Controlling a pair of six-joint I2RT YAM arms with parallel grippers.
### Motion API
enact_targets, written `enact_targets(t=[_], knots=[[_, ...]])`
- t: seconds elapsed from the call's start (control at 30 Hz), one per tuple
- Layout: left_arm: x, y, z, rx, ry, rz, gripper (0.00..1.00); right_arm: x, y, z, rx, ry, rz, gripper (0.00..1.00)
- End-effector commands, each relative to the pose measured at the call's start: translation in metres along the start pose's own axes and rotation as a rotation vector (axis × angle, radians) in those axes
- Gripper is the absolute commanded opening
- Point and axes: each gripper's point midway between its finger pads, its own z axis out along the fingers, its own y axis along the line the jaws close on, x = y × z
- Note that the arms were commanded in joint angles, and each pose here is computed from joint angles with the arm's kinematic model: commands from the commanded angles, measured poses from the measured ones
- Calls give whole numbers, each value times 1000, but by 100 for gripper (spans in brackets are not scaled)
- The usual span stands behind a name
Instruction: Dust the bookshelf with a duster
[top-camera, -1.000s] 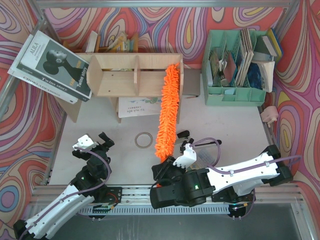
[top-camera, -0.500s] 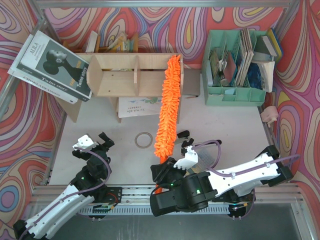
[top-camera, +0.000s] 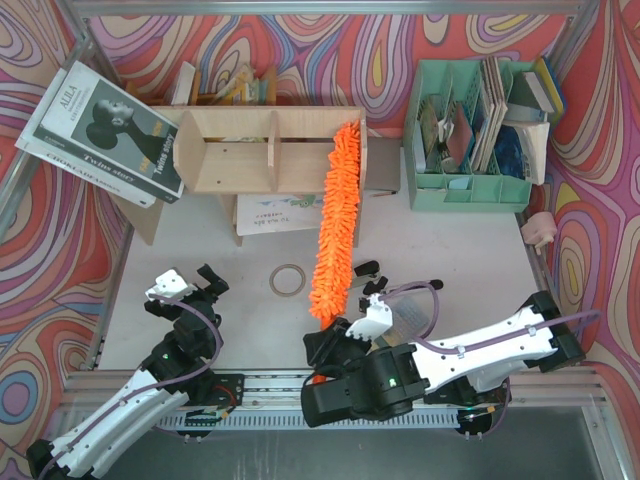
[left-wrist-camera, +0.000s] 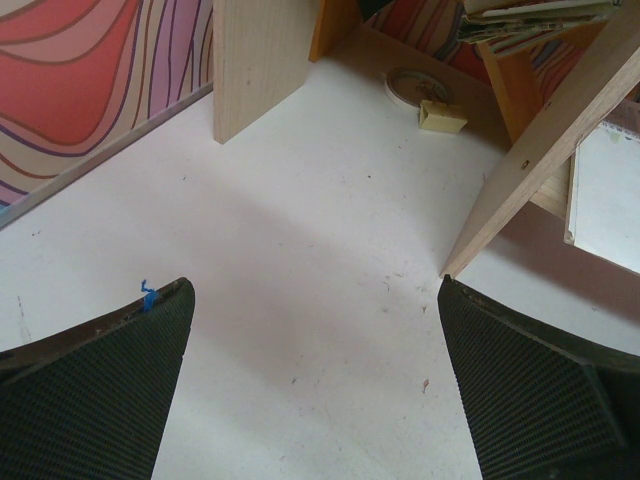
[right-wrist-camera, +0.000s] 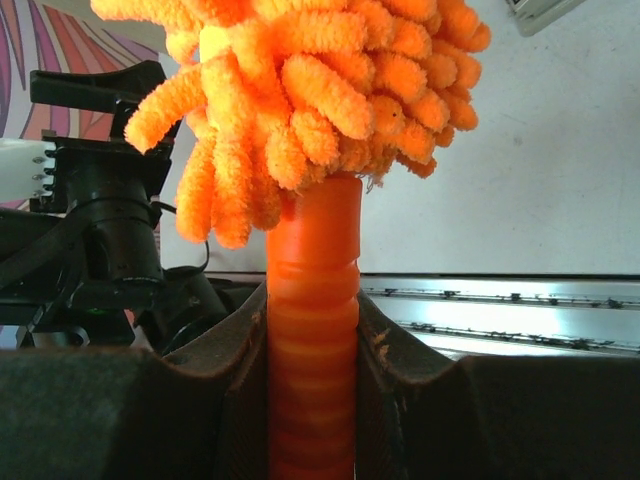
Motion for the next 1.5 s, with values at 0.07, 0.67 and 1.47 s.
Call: enact_targets(t=[0.07, 0.67, 1.47], knots=[[0, 4, 0, -21, -7, -9, 98, -4, 20, 5, -67, 6, -44, 0], [0, 4, 0, -19, -7, -12, 99, -16, 28, 1, -95, -24, -56, 0], [-1, 5, 0, -19, -10, -19, 99, 0, 38, 5, -113, -6, -115, 0]])
